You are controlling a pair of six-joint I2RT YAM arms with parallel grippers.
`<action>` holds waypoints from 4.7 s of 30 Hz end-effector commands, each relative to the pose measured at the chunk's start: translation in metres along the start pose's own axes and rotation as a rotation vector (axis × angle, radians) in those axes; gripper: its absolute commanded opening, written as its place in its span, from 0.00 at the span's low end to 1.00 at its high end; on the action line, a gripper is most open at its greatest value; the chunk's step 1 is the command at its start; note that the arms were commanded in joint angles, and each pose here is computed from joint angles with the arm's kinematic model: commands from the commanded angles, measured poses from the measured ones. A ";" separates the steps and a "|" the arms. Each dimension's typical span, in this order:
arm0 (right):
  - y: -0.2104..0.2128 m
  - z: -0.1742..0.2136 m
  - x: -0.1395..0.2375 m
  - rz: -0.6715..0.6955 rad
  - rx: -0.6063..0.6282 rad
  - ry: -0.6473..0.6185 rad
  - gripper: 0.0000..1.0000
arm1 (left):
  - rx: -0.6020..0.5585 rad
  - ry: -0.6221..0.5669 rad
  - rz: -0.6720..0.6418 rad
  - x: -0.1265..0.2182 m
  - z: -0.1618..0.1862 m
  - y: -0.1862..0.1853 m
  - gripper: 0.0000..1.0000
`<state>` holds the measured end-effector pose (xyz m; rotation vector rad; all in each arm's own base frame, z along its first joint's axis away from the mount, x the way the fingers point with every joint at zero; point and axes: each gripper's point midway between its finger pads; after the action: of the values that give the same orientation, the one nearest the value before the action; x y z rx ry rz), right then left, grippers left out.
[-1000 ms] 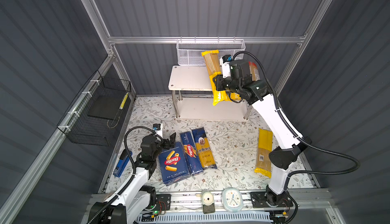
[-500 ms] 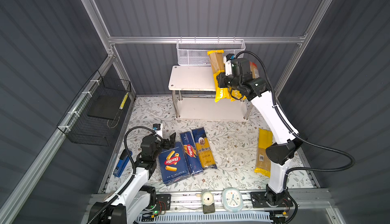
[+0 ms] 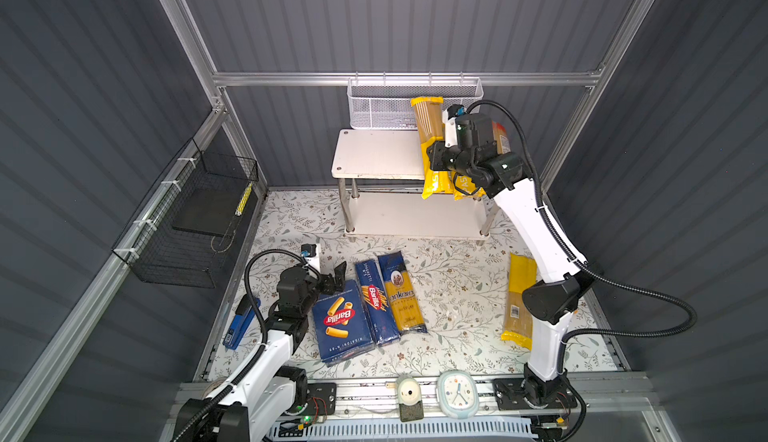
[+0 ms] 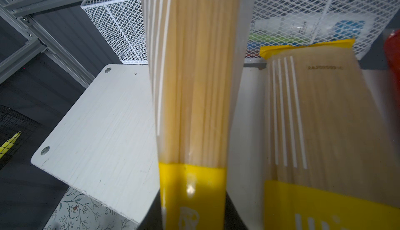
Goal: Place and organize the pasta boxes and bags onto the shelf
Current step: 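Lower the PASTATIME bag onto the upper shelf beside the other bag, then open the right gripper and withdraw it from the shelf toward the table, then move the open right gripper over the yellow-and-blue Ankara spaghetti bag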
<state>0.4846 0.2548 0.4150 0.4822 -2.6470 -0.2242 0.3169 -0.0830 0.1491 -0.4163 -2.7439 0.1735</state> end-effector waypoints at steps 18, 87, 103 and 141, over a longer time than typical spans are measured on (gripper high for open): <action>-0.001 -0.046 -0.004 -0.009 -0.046 -0.194 0.03 | 0.001 -0.027 -0.036 0.002 -0.006 0.006 0.99; 0.036 0.075 0.150 -0.180 0.327 0.007 0.50 | -0.004 -0.030 -0.019 0.003 -0.005 0.003 0.99; 0.007 0.209 0.159 -0.293 0.236 0.053 0.57 | -0.037 -0.046 0.272 -0.013 -0.039 -0.049 0.99; 0.044 0.384 0.042 -0.144 0.190 0.505 0.88 | -0.057 -0.004 0.164 -0.021 -0.004 -0.033 0.99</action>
<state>0.2630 0.2972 0.0950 0.6537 -2.1460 0.0932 0.3254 -0.1216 0.1502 -0.6710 -2.7101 0.1436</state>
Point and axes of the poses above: each gripper's point midway between its finger pads, its own x axis back along the fingers, its own y axis along the line the jaws close on, z = x × y, and after that the axes turned 1 degree about x, right-handed
